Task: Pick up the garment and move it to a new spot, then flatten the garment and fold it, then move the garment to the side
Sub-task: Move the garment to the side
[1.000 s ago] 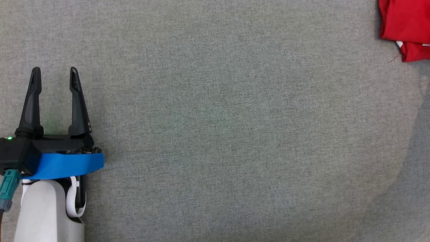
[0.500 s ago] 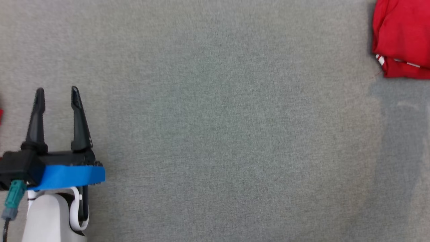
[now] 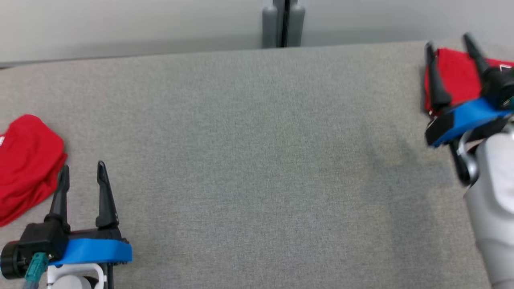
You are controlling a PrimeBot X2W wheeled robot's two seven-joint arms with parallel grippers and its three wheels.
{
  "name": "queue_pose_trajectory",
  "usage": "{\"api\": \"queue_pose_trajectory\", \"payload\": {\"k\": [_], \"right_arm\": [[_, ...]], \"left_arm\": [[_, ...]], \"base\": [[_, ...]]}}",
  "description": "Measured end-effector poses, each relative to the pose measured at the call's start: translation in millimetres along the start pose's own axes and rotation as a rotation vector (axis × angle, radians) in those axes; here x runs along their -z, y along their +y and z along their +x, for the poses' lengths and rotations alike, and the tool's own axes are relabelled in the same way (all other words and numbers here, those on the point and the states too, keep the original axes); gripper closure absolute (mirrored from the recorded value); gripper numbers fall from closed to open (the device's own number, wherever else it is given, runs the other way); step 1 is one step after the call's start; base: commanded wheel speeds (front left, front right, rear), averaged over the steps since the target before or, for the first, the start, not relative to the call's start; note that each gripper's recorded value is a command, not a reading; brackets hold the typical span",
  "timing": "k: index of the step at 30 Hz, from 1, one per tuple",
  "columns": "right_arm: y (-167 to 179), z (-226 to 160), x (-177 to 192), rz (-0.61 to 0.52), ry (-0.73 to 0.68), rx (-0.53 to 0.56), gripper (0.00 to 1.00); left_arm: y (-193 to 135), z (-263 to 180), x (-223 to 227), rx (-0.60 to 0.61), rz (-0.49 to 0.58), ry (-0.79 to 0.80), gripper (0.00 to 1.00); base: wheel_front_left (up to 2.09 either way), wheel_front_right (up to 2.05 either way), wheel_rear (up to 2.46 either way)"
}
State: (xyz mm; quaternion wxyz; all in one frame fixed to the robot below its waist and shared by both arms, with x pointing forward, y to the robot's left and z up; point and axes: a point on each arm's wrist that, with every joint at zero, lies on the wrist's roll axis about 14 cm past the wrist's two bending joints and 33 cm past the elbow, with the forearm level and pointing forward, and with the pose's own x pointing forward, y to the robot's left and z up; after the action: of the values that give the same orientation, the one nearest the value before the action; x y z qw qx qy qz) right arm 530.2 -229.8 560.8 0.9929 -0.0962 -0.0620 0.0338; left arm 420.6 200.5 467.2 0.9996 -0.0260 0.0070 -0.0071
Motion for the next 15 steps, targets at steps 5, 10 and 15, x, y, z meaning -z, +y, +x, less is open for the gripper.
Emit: {"api": "queue_pose_trajectory", "payload": {"k": [5,10,15], "right_arm": [[31.3,-26.9,-3.0,0.055,-0.011,-0.063,0.00],[46.6,-57.1,2.3,0.133,-0.005,-0.073,0.00],[60.9,-90.2,14.7,0.188,0.025,-0.076,0.00]], "left_arm": [[2.2,-16.5,-7.0,-0.013,-0.004,-0.010,0.00],[2.0,-28.2,-13.6,-0.018,-0.010,-0.025,0.00],[-4.0,-37.1,-14.0,-0.009,-0.018,-0.024,0.00]], "base": [[0.00,0.00,0.00],[0.00,0.00,0.00],[0.00,0.00,0.00]]}}
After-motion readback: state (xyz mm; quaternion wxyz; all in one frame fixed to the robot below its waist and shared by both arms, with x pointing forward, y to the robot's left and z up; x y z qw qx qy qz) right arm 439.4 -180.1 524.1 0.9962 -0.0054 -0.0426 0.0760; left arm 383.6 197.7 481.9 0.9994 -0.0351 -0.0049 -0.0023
